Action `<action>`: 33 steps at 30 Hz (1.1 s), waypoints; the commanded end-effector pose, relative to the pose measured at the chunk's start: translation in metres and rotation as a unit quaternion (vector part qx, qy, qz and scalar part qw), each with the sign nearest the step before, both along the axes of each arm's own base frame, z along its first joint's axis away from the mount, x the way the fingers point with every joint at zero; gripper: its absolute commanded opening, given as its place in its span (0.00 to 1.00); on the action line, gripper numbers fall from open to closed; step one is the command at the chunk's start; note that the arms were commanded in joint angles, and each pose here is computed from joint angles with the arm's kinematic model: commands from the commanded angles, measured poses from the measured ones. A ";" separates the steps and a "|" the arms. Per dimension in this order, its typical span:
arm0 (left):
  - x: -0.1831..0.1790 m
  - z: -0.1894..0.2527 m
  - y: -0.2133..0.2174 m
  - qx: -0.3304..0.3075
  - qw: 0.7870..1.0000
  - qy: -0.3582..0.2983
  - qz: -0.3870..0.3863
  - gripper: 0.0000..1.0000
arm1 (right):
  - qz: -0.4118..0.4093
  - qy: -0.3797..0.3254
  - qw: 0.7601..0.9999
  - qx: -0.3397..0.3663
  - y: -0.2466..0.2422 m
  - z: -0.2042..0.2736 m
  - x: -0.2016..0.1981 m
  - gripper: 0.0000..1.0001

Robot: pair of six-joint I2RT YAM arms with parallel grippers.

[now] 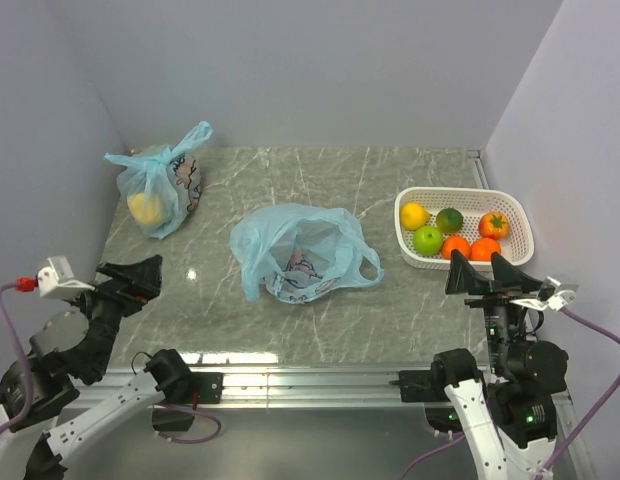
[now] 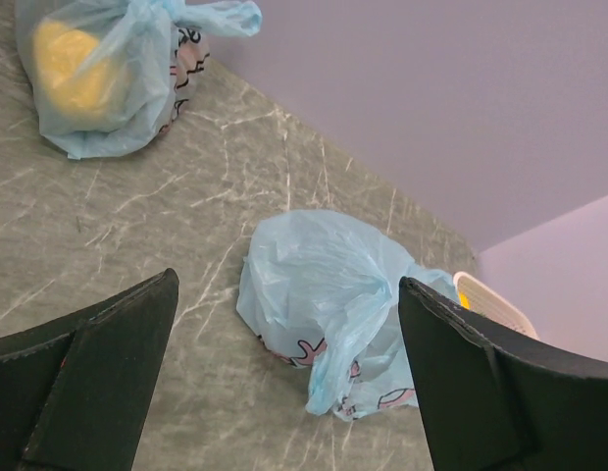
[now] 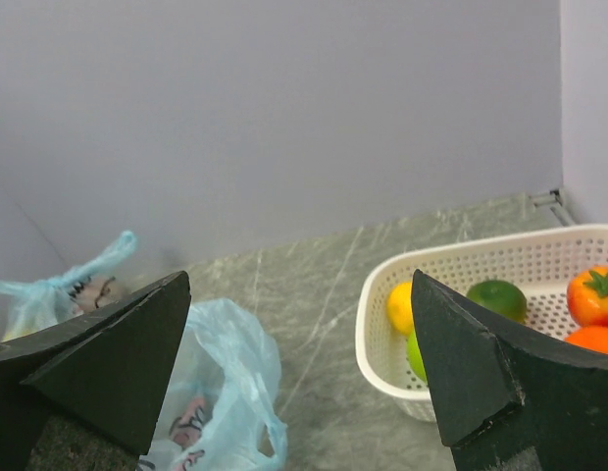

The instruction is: Untie the knot of the plastic bag and take out the fruit

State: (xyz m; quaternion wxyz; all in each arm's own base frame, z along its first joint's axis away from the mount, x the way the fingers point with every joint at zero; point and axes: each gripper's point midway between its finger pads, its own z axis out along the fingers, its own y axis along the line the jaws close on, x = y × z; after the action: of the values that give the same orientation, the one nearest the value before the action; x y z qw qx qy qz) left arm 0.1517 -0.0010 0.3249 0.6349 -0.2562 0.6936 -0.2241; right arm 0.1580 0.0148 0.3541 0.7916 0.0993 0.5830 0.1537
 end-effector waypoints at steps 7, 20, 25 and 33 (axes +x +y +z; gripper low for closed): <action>-0.007 -0.003 0.032 -0.033 0.997 -0.047 0.059 1.00 | -0.013 -0.011 1.000 -0.007 -0.005 0.000 0.001 1.00; -0.001 -0.012 0.032 -0.028 0.996 -0.042 0.078 0.99 | -0.004 -0.007 1.000 -0.007 0.000 -0.005 0.007 1.00; 0.000 -0.016 0.030 -0.026 0.996 -0.039 0.076 0.99 | -0.003 -0.007 1.000 -0.007 0.000 -0.006 0.007 1.00; 0.002 -0.015 0.029 -0.022 0.996 -0.042 0.080 0.99 | -0.003 -0.006 1.000 -0.006 0.000 -0.008 0.007 1.00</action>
State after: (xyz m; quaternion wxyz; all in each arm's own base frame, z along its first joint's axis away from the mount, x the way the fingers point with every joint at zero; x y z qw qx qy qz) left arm 0.1520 0.0269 0.3058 0.6665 -0.3105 0.6471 -0.2015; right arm 0.1701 0.0147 0.3351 0.7811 0.1014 0.5993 0.1430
